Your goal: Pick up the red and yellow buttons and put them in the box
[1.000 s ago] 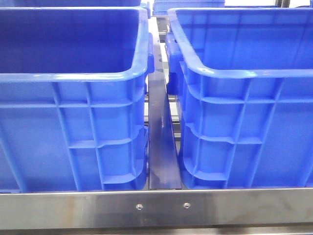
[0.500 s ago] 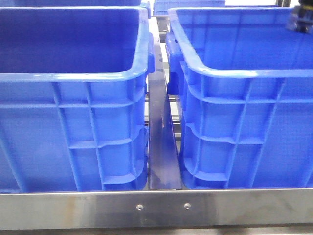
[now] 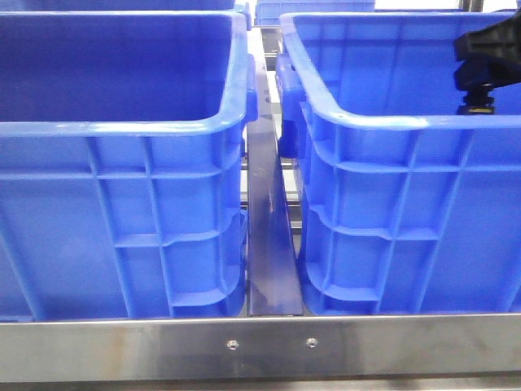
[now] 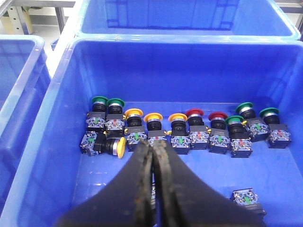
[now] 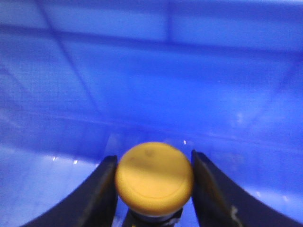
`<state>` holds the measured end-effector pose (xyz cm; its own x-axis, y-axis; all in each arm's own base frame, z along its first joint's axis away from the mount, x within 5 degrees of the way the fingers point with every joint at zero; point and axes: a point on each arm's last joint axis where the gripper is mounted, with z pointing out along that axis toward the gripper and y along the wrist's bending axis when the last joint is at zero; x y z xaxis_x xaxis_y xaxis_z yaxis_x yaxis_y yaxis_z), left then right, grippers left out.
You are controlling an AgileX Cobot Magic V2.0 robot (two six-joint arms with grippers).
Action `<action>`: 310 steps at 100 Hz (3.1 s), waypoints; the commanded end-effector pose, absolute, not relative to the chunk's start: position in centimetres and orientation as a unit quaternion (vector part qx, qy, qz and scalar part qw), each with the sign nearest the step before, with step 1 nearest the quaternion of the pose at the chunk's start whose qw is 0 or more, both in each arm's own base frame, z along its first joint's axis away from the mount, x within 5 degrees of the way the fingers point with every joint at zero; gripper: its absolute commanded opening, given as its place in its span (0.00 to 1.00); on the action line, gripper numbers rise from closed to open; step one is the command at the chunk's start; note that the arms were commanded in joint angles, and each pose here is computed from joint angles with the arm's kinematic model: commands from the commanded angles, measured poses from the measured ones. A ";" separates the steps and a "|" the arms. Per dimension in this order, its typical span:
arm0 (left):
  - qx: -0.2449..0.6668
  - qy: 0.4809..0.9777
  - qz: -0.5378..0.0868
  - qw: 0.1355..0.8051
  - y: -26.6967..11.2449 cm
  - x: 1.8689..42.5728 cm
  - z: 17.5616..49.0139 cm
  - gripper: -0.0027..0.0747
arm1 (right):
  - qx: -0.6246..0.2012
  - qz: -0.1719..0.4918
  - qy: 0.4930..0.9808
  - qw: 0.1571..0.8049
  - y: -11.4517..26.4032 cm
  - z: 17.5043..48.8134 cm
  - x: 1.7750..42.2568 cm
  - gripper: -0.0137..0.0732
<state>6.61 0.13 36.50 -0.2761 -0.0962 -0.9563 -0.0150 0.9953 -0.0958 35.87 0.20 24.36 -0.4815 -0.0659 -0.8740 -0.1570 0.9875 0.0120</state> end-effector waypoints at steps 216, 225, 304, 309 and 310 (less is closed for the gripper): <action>-0.036 0.771 -0.048 0.634 0.0 6.7 37.8 0.01 | -0.039 0.024 0.833 0.551 -2.6 26.8 38.4 0.80; -0.036 0.771 -0.049 0.634 0.0 6.7 37.8 0.01 | -0.032 0.026 0.825 0.563 -2.5 28.0 37.9 0.81; -0.036 0.771 -0.049 0.634 0.0 6.7 37.8 0.01 | 0.011 0.047 0.761 0.647 -1.1 34.2 23.9 0.80; -0.036 0.771 -0.049 0.634 0.0 6.7 37.8 0.01 | 0.015 0.041 0.758 0.651 -1.1 34.1 22.7 0.80; -0.036 0.771 -0.049 0.634 0.0 6.7 37.8 0.01 | 0.016 0.040 0.759 0.649 -1.1 33.9 22.5 0.80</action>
<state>6.61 0.08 36.48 -0.2779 -0.1036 -0.9550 -0.0113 0.9944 -0.1046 24.43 -1.26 32.39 -0.2354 -0.0215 -0.9717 -0.0477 0.9988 -0.0105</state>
